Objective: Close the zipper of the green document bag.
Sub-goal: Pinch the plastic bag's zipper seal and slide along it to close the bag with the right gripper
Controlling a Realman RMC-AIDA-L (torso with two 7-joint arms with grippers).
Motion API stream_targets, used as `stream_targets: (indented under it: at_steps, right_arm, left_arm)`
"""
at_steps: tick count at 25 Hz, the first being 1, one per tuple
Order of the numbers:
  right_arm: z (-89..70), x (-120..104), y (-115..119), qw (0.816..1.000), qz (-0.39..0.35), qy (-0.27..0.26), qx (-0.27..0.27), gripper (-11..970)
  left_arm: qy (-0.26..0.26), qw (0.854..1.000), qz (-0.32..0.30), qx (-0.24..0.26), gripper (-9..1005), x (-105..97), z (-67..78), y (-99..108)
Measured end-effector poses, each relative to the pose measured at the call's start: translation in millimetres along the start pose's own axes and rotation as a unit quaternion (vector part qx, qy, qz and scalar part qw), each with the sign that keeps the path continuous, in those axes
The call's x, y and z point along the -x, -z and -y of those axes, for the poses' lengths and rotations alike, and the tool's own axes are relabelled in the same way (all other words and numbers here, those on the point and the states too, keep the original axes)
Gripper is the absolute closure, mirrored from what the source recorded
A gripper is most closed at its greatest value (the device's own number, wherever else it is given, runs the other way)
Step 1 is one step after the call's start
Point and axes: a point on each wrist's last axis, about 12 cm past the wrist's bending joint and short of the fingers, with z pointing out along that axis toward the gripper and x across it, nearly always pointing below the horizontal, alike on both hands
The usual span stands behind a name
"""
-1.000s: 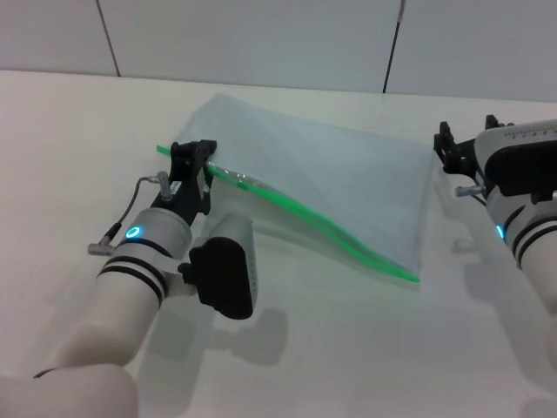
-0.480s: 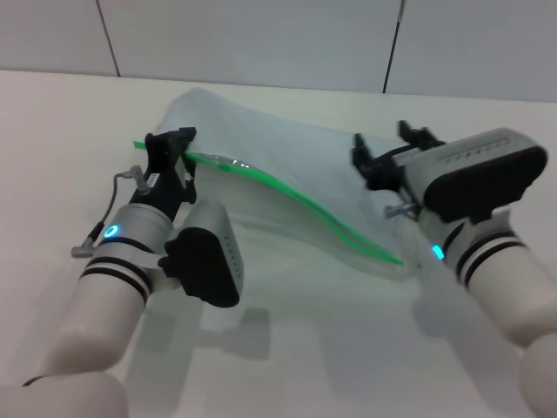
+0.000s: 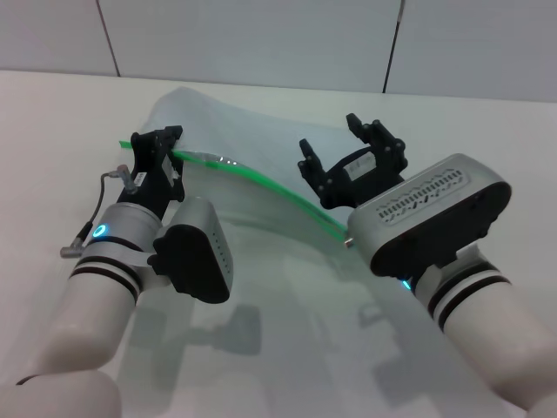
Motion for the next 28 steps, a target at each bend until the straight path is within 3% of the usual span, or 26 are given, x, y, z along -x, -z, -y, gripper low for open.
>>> stream_targets:
  at_steps: [28]
  right_arm:
    - [-25.3, 7.8, -3.7, 0.997, 0.006, 0.039, 0.063, 330]
  left_arm:
    - [-0.025, 0.997, 0.064, 0.034, 940, 19.0, -10.1, -3.8]
